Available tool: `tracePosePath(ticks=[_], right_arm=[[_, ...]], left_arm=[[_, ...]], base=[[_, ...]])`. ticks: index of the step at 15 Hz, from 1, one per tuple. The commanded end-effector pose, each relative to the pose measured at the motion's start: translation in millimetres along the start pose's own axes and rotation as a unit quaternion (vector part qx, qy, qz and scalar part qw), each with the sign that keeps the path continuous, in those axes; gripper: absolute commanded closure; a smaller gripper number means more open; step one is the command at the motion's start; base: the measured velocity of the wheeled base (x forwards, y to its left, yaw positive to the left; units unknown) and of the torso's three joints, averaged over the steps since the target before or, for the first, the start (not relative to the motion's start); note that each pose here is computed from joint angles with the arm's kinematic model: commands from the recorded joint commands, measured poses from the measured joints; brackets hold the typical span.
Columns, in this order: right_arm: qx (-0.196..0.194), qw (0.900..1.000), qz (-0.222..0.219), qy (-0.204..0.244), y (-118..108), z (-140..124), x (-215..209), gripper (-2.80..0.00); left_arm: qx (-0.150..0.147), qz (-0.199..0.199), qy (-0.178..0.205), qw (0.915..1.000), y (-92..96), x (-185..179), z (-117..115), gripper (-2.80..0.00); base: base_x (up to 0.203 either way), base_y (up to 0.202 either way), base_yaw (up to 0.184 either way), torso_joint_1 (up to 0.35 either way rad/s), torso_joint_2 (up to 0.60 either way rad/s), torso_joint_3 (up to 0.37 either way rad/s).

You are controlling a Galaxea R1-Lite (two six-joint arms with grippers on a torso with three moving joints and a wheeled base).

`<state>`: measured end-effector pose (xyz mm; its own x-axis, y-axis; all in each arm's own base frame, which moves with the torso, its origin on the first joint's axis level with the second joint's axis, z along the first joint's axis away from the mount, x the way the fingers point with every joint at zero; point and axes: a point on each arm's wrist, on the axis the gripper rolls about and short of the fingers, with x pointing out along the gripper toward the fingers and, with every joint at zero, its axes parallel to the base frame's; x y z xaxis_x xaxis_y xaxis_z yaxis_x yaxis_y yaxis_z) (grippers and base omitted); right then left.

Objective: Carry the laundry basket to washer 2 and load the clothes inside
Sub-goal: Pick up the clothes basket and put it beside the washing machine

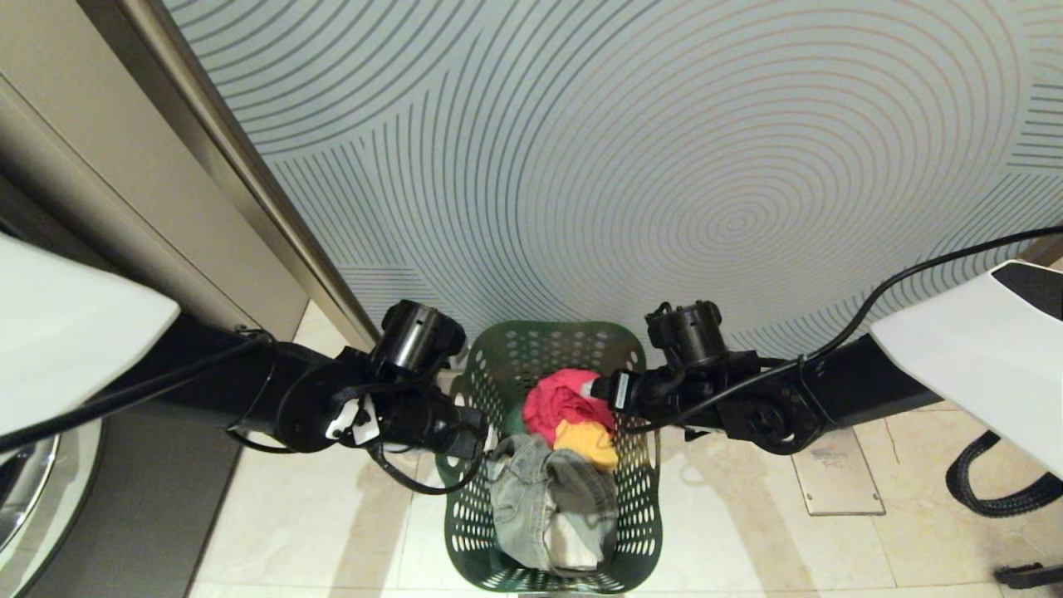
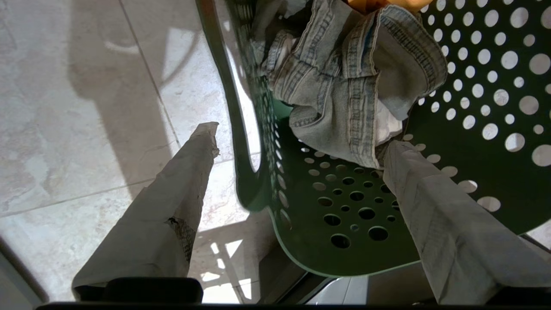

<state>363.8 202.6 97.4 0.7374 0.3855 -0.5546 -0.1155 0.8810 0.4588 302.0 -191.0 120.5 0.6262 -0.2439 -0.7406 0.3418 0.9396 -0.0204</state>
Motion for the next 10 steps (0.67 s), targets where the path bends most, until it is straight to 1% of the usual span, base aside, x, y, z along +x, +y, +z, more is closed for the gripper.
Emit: tracePosePath(ticks=[1,3,7,9,10], right_arm=[[0.004,1.0,-0.001,0.004,-0.6,-3.1,1.3,-2.8],[0.009,1.0,0.0,0.004,0.0,-3.5,1.3,-2.8],[0.015,1.0,-0.009,0.015,-6.1,-10.5,6.1,-2.8],[0.015,1.0,0.004,0.001,-6.9,-12.6,6.8,-2.8],[0.014,1.0,0.015,-0.009,-8.1,-15.5,9.8,-2.8]], left_arm=[[0.003,-0.003,0.012,0.9999,-5.8,15.1,-0.6,-2.8],[0.002,-0.023,0.018,0.9996,-8.4,18.1,-0.6,-2.8],[-0.018,-0.057,0.031,0.9978,-11.8,20.2,-2.5,-2.8],[-0.021,-0.078,0.039,0.996,-13.0,23.6,-4.0,-2.8],[-0.024,-0.081,0.043,0.9955,-13.4,25.9,-4.8,-2.8]], base=[[0.0,0.0,0.0,0.0,0.0,0.0],[0.0,0.0,0.0,0.0,0.0,0.0],[0.0,0.0,0.0,0.0,0.0,0.0],[0.0,0.0,0.0,0.0,0.0,0.0],[0.0,0.0,0.0,0.0,0.0,0.0]])
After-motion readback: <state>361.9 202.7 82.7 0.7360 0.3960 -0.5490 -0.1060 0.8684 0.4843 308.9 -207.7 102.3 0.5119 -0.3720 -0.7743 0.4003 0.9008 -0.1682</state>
